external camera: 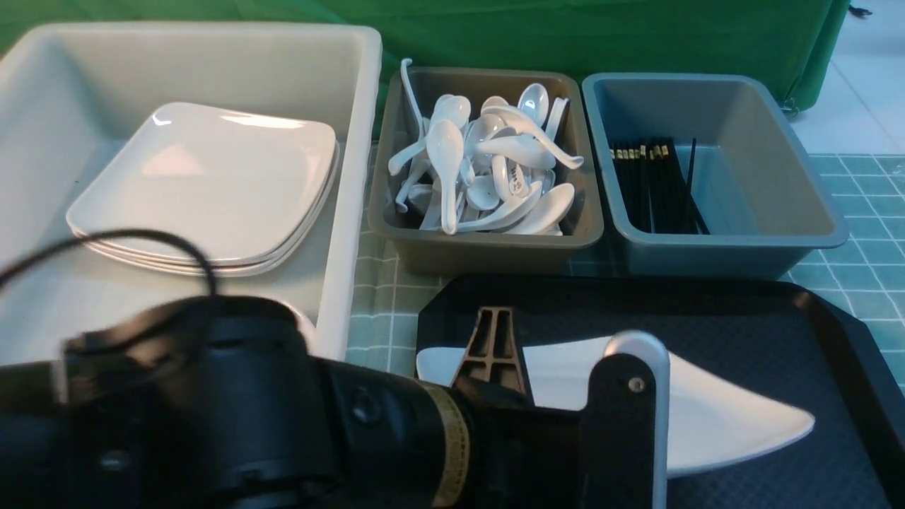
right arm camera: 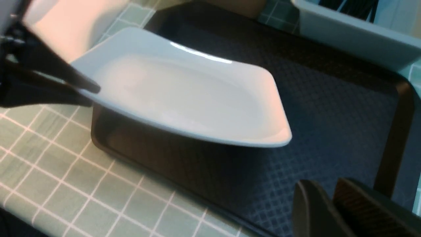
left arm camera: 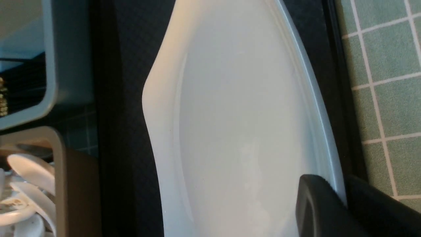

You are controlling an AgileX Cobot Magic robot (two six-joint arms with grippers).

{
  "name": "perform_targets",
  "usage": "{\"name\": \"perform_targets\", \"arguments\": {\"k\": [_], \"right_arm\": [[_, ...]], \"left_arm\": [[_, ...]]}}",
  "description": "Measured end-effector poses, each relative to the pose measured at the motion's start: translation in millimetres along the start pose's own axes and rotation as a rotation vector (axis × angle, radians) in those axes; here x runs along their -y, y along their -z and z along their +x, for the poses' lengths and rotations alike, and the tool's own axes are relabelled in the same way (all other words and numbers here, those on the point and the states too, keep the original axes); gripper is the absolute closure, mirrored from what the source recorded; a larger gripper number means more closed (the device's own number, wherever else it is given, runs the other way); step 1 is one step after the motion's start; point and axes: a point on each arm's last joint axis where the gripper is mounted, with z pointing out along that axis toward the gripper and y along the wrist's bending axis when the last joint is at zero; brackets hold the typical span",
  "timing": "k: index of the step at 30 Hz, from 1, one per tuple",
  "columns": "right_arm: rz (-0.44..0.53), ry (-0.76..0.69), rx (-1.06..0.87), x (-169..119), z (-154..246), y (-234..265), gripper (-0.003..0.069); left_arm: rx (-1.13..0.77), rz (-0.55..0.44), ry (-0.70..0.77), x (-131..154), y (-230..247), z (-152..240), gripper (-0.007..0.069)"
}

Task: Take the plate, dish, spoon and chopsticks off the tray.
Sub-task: Use the left arm to put the plate into the large storage box on the left

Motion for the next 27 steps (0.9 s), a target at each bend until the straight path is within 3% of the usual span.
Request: {"name": "perform_targets", "arguments": {"k": [6, 11, 15, 21, 27], "right_arm": [[0.007, -0.022, 0.091, 1, -8, 0, 0.0517], [0.016, -0.019, 0.205, 2, -22, -1, 0.0517], [0.020, 0.014, 0.241, 3, -48, -1, 0.0516], [0.027, 0.040, 0.299, 5, -80, 1, 0.0517], [0.033, 0.082, 0.299, 6, -87, -1, 0.0517]], "left_arm": [[0.167, -0.138, 0.051, -21, 62, -15, 0.0594], [0.214, -0.325, 0.097, -43, 122, -12, 0.0594], [-0.039, -0.452, 0.187, -64, 129, 27, 0.0594], [-0.320, -0.512, 0.347, -83, 114, 90, 0.0594], [-0.447, -0.571, 0.506, -112, 88, 156, 0.0594]]}}
